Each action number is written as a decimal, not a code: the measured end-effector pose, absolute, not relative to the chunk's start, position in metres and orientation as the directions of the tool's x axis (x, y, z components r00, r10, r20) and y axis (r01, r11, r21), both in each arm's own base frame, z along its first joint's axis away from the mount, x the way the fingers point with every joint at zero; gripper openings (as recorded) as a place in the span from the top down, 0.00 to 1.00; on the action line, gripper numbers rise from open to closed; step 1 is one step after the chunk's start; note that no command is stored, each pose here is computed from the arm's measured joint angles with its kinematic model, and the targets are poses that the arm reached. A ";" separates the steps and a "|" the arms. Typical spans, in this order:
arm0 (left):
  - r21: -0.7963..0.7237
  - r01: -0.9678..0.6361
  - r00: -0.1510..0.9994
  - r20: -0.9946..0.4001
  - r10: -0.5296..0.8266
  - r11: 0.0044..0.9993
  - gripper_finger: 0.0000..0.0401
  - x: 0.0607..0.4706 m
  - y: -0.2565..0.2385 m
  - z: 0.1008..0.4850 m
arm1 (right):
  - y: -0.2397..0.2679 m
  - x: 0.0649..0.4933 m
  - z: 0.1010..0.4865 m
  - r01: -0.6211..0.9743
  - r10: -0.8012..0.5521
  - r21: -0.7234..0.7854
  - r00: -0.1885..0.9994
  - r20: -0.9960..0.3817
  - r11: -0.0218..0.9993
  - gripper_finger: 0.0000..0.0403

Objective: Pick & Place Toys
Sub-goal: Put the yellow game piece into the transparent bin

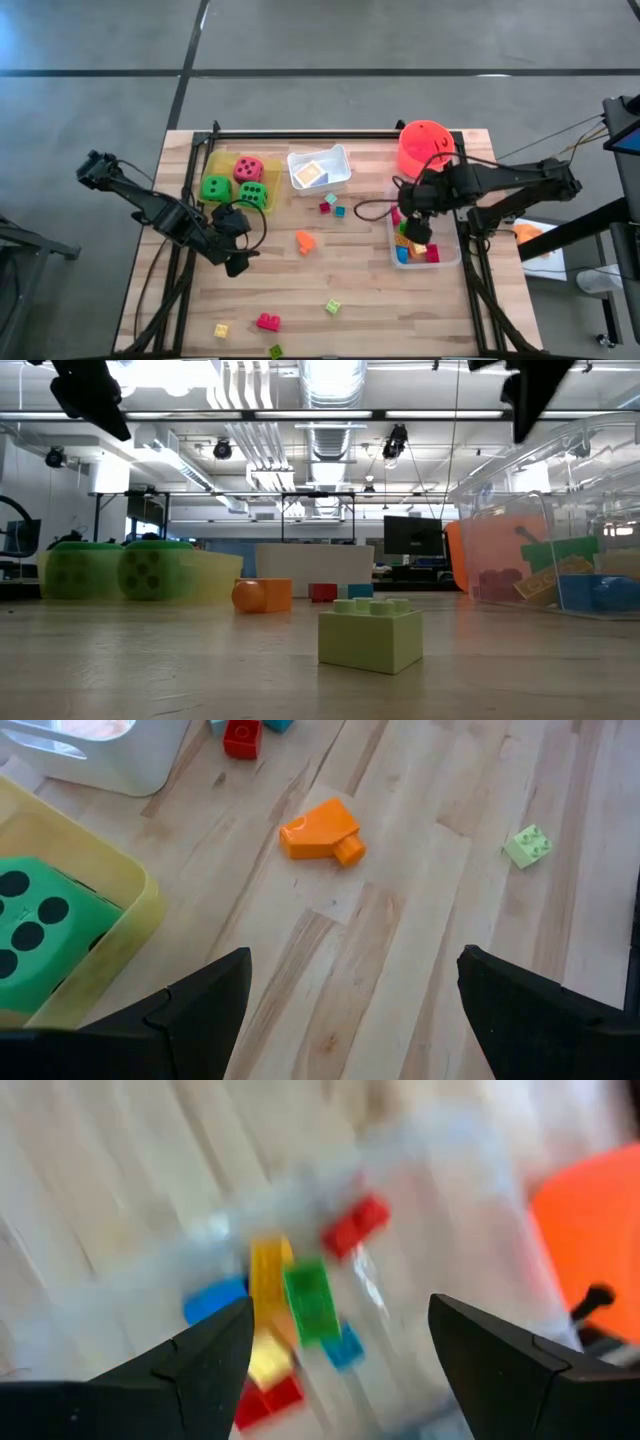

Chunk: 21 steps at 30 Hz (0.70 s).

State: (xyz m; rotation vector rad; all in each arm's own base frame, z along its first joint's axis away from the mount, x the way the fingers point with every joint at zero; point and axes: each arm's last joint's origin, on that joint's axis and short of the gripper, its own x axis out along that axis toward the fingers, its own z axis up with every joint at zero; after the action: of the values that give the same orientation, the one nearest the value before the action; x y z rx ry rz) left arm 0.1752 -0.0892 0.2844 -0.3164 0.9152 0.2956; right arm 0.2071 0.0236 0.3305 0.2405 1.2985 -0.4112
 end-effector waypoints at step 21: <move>-0.216 -0.469 0.280 -0.956 -0.088 0.856 0.15 0.165 -0.101 0.258 | 0.019 0.357 0.337 0.390 -0.268 -0.089 0.433 -0.861 0.916 0.27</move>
State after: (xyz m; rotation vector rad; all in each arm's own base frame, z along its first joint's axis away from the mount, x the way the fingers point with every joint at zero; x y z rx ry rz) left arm 0.1647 -0.1005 0.2576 -0.5159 1.2761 0.2705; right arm 0.3570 0.0185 0.3374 0.1301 1.0461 -0.4117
